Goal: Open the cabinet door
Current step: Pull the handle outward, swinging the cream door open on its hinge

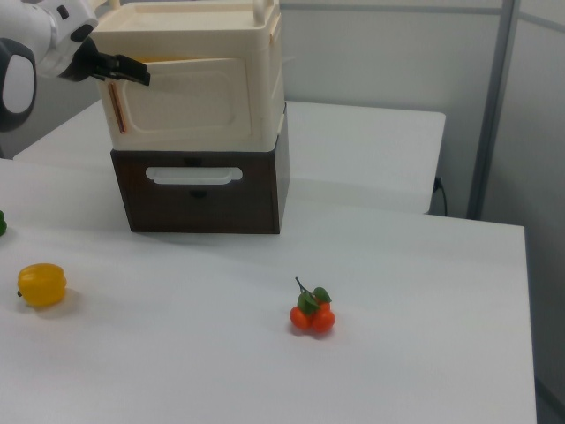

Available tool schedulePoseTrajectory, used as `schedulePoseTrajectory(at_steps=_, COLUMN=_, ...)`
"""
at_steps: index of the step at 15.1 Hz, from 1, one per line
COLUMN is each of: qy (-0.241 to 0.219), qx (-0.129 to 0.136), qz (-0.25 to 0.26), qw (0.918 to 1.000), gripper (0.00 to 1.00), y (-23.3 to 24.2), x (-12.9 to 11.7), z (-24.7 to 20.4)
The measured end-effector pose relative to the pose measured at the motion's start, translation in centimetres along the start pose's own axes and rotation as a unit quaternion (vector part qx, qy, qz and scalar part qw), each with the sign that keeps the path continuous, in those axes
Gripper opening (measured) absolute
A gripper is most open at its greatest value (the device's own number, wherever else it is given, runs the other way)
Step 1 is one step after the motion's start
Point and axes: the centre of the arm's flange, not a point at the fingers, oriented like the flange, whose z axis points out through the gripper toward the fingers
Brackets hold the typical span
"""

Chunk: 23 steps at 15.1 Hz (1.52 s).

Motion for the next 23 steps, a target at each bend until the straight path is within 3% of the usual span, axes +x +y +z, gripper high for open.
schedulePoseTrajectory(at_steps=6, qy=-0.023, qx=0.009, qz=0.083, qw=0.9963, gripper=1.00, y=-3.1, x=0.8, z=1.0)
schedulePoseTrajectory(at_steps=11, qy=-0.037, qx=-0.050, qz=0.092, qw=0.9938, gripper=1.00, y=-5.8, x=1.2, z=4.3)
schedulePoseTrajectory(at_steps=15, qy=-0.049, qx=-0.068, qz=0.091, qw=0.9924, gripper=1.00, y=-5.4, x=0.8, z=5.4)
schedulePoseTrajectory(at_steps=23, qy=-0.126, qx=-0.134, qz=0.101, qw=0.9777, gripper=1.00, y=-2.4, x=0.7, z=3.7)
